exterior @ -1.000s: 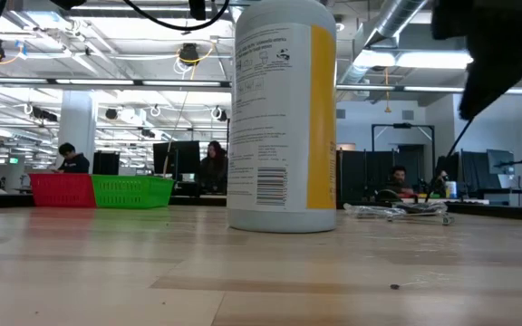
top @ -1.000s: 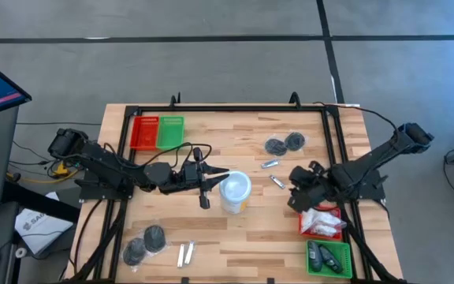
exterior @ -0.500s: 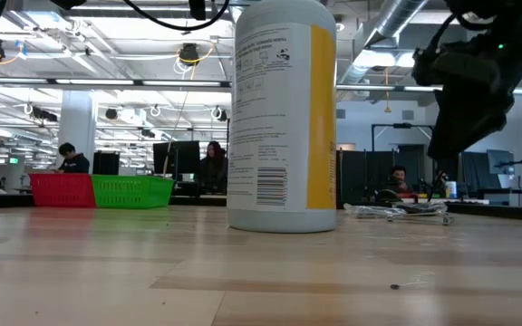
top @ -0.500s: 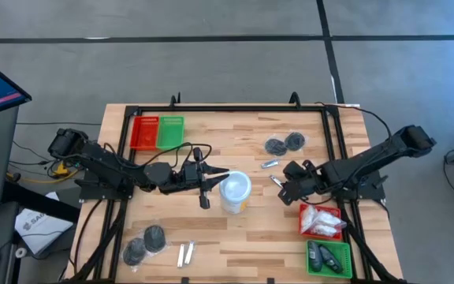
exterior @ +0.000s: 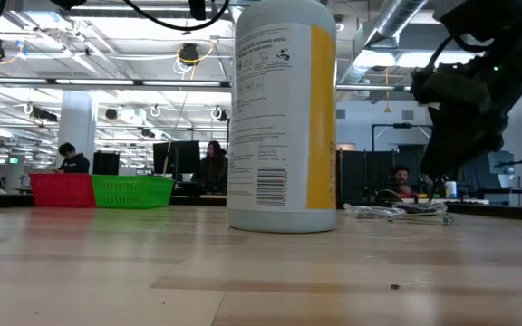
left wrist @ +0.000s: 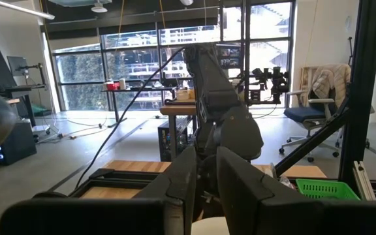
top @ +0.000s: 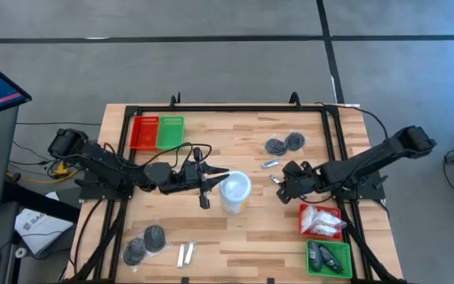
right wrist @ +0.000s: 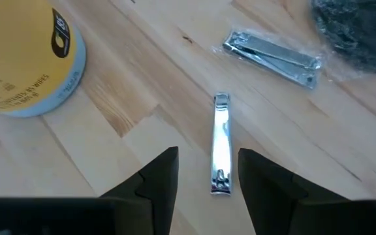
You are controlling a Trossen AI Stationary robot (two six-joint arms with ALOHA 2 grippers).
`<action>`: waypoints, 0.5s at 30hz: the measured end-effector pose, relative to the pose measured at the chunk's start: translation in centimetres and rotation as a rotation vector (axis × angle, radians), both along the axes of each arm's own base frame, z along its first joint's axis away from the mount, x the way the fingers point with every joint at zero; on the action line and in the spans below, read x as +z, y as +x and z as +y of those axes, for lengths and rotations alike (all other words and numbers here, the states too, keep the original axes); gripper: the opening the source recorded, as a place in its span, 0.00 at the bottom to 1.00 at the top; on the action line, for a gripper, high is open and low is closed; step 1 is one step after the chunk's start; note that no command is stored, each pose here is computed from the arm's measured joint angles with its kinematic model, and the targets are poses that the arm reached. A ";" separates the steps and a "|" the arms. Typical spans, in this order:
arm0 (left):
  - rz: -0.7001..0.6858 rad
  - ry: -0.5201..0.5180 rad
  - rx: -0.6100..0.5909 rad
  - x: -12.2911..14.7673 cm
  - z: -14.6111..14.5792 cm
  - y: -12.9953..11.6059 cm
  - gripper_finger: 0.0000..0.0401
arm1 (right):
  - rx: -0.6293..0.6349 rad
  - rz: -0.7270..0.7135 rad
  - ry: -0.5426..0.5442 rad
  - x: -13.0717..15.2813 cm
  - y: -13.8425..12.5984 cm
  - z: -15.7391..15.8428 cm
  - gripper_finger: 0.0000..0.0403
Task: Pick & Place Travel size toiletries
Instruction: Put the silver nail clipper into the top red basket
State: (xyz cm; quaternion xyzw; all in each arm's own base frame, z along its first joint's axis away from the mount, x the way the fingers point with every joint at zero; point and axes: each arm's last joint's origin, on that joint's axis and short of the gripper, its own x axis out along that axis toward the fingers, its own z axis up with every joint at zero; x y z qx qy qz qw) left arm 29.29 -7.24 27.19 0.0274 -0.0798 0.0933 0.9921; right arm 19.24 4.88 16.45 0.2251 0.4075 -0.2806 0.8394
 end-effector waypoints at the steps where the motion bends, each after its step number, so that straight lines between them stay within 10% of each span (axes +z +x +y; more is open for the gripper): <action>1: 0.000 0.000 0.000 0.0 0.0 0.0 0.13 | 0.000 0.001 0.001 -0.3 0.1 0.0 0.37; 15: 0.000 0.000 0.000 0.0 0.0 0.0 0.13 | 0.017 0.163 -0.020 -4.7 1.7 0.6 0.37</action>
